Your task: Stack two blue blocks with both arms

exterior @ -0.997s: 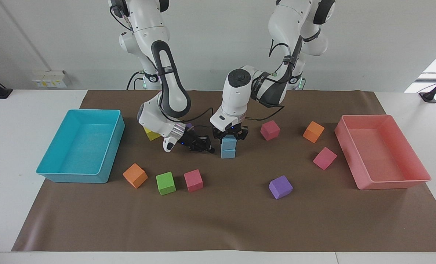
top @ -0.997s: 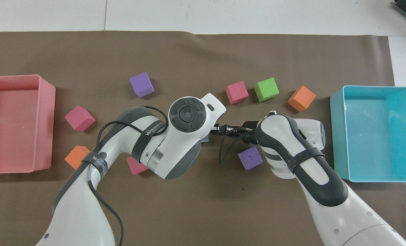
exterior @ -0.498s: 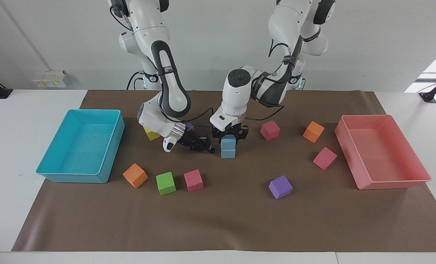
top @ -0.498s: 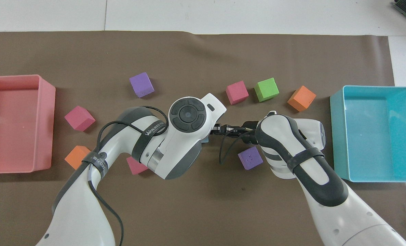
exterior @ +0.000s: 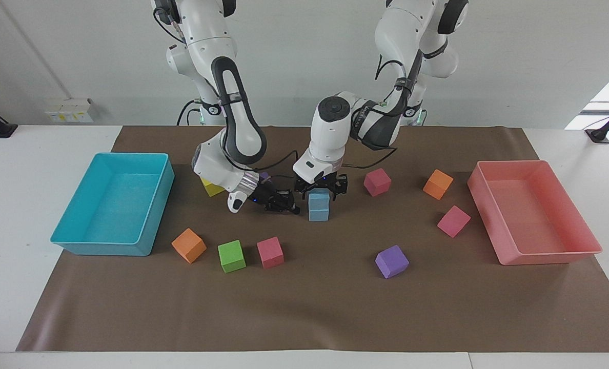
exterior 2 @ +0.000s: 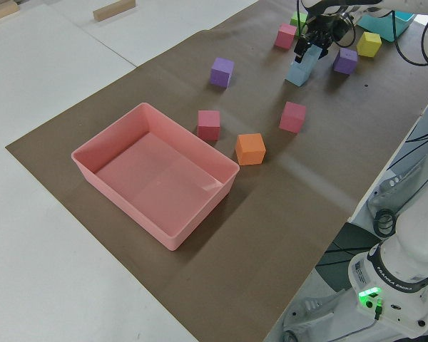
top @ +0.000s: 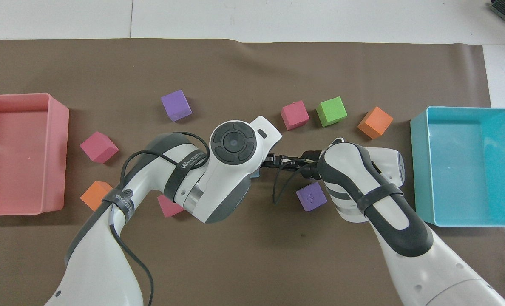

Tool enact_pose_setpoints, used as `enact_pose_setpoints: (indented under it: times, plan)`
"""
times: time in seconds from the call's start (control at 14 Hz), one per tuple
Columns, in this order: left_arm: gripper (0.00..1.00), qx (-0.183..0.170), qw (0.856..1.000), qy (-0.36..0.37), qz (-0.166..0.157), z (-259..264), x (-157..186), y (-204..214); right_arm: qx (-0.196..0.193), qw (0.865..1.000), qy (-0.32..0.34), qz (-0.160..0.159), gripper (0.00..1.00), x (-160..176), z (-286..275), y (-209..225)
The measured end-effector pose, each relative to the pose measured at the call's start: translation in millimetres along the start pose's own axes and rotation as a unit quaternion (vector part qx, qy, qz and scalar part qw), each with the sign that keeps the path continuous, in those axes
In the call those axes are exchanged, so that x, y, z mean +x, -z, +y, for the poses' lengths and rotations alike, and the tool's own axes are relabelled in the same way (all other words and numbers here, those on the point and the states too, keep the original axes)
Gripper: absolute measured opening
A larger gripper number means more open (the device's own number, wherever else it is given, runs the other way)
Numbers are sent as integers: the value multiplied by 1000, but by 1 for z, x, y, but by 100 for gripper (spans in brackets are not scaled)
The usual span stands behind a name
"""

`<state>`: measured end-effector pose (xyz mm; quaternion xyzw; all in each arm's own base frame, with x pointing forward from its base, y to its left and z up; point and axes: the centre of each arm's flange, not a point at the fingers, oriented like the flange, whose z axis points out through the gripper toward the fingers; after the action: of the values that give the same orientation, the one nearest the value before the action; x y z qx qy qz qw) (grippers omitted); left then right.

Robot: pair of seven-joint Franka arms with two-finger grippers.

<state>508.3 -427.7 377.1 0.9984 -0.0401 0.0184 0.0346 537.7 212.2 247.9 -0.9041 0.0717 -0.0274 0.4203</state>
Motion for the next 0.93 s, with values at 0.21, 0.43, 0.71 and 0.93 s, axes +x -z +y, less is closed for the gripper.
enact_pose_setpoints:
  times: [0.21, 0.43, 0.71, 0.93]
  plan:
    - [100, -5, 1000, 0, 8, 2, 2, 11, 0, 1000, 9, 0, 1, 0, 0, 0]
    - [100, -11, 1000, 3, 20, 0, 2, 38, 0, 1000, 26, 0, 1, 0, 1, 0]
    - [100, -5, 1000, 13, 16, -10, -1, 64, 0, 999, 54, 8, 1, 5, 2, 7]
    - [100, 16, 999, 37, -5, -45, 4, 84, 2, 998, 60, 14, 1, 8, -4, 14]
